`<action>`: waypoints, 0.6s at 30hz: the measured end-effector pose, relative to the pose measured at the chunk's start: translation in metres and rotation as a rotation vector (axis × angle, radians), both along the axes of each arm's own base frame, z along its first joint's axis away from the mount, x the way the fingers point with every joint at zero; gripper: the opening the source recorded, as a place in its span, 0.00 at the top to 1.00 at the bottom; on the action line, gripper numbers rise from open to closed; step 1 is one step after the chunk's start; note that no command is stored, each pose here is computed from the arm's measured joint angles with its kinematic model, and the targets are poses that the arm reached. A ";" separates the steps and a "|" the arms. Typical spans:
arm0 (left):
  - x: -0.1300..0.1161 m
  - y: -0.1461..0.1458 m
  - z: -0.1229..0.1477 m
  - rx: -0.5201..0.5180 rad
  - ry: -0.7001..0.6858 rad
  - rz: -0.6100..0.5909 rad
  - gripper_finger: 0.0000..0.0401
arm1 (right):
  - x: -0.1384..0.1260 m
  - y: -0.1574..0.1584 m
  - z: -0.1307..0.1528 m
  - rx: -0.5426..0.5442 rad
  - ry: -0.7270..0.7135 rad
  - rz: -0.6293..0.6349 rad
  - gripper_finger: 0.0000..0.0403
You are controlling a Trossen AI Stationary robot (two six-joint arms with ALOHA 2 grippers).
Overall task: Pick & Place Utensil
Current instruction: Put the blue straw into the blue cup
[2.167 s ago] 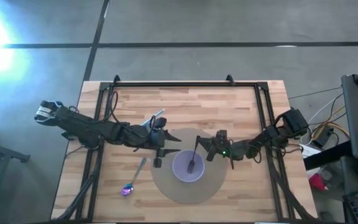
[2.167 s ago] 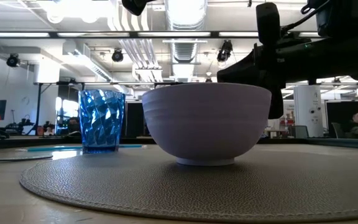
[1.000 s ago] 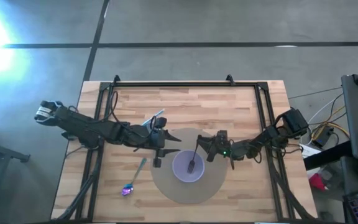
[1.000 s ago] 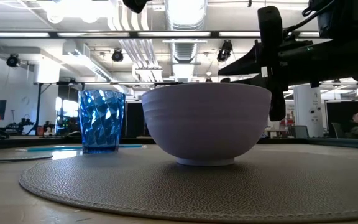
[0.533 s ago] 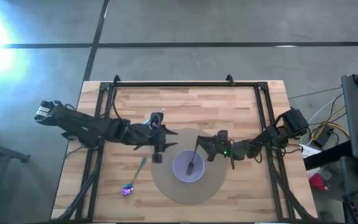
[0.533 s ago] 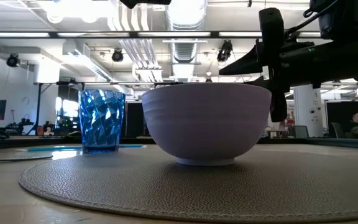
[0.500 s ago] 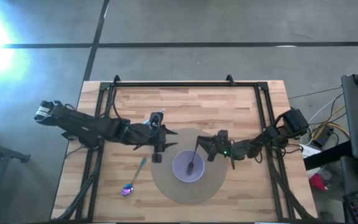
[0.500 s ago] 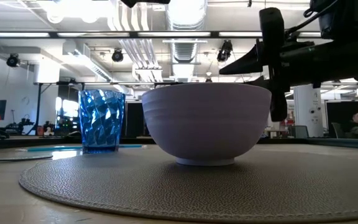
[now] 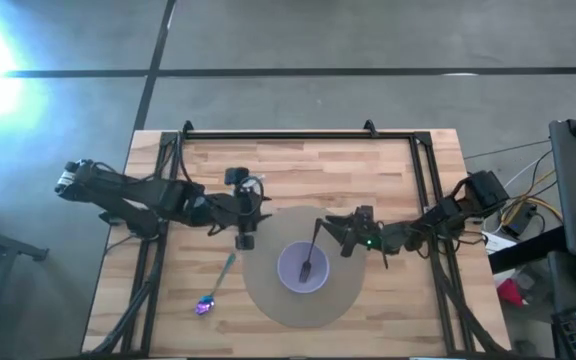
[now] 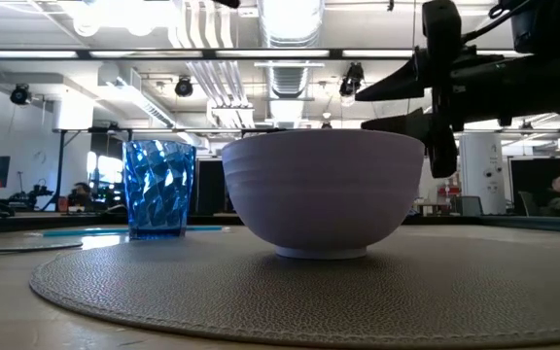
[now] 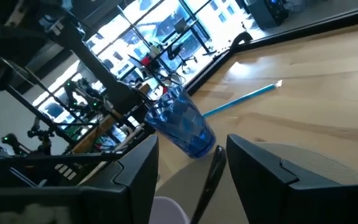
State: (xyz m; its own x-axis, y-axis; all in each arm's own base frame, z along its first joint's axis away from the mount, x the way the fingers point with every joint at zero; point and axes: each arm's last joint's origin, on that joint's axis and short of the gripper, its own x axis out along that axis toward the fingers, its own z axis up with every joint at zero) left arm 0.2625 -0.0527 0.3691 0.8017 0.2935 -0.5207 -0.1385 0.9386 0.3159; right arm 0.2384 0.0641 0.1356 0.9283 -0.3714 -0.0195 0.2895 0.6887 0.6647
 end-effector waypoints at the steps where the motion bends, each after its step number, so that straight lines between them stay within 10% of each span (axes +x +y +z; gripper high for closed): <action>1: -0.003 0.001 0.002 -0.004 0.016 0.015 0.59 | -0.002 -0.001 0.001 -0.003 -0.001 0.001 0.54; 18: -0.072 0.031 0.025 -0.076 0.036 0.385 0.59 | -0.026 -0.005 0.039 -0.142 -0.115 0.148 0.53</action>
State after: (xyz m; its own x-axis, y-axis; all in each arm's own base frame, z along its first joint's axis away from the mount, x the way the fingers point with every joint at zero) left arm 0.1904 -0.0213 0.3936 0.6215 0.5285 -0.5782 -0.4753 0.8412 0.2580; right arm 0.2121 0.0594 0.1749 0.9660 -0.2225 0.1320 0.1065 0.8072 0.5806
